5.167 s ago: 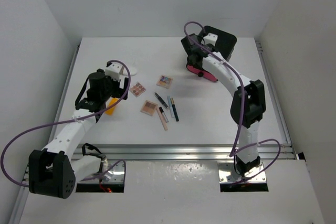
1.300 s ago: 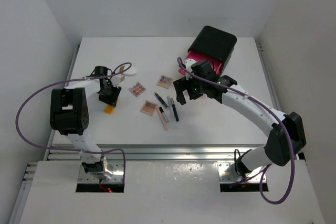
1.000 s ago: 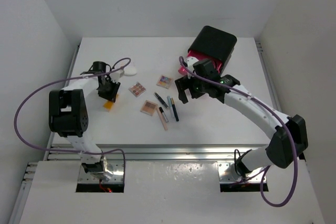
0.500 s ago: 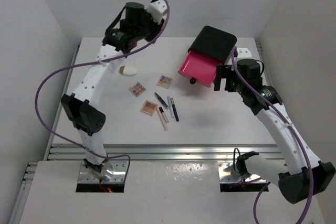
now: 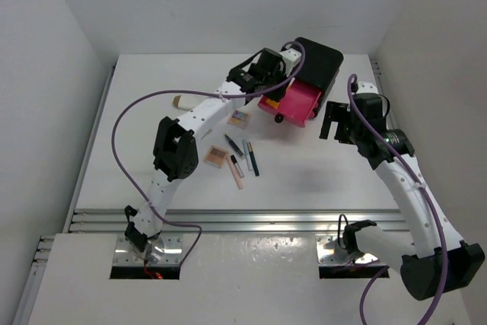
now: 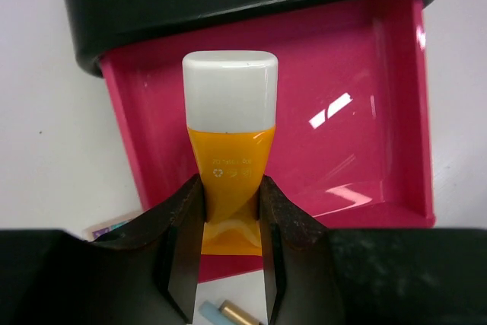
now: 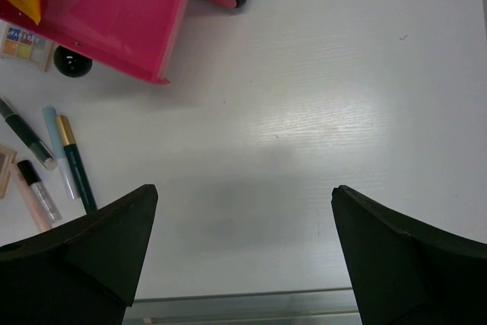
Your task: Organize the makeup
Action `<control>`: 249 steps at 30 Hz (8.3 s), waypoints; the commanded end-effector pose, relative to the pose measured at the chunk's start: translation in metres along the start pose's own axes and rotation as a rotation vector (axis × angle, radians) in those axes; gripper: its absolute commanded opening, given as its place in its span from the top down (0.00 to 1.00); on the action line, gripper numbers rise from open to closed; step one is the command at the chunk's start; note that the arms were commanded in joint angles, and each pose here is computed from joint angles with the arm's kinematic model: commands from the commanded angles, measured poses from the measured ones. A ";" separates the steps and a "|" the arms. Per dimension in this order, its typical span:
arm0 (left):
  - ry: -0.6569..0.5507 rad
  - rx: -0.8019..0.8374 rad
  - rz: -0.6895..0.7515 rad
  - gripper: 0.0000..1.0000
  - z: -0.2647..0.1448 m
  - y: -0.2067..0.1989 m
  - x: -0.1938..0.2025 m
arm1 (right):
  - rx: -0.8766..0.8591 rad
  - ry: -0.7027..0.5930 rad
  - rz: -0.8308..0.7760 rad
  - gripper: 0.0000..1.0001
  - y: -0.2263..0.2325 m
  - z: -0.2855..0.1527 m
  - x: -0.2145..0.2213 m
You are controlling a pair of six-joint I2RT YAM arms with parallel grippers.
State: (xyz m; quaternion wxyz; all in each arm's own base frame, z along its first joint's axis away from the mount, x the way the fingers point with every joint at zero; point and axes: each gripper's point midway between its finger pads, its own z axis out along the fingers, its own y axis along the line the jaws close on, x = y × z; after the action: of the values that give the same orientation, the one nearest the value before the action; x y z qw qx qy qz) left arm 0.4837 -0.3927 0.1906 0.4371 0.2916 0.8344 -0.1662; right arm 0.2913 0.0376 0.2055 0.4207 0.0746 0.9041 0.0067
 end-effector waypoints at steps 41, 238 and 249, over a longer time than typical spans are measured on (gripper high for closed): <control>0.033 -0.629 -0.404 0.00 -0.091 0.288 0.068 | -0.054 0.088 -0.004 0.02 0.013 -0.003 0.021; -0.195 0.033 -0.198 0.56 0.035 -0.051 -0.031 | 0.185 0.074 -0.008 0.01 -0.037 -0.012 0.067; -0.216 0.038 -0.156 0.10 0.035 -0.056 -0.038 | 0.191 0.079 -0.019 0.01 -0.041 -0.018 0.069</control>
State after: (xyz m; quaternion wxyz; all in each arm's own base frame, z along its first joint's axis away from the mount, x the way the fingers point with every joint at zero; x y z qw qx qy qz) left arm 0.4865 -0.4549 0.1810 0.4782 0.2106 0.8209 -0.2303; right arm 0.2288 0.0108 0.1573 0.3670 0.0968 0.9219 -0.0781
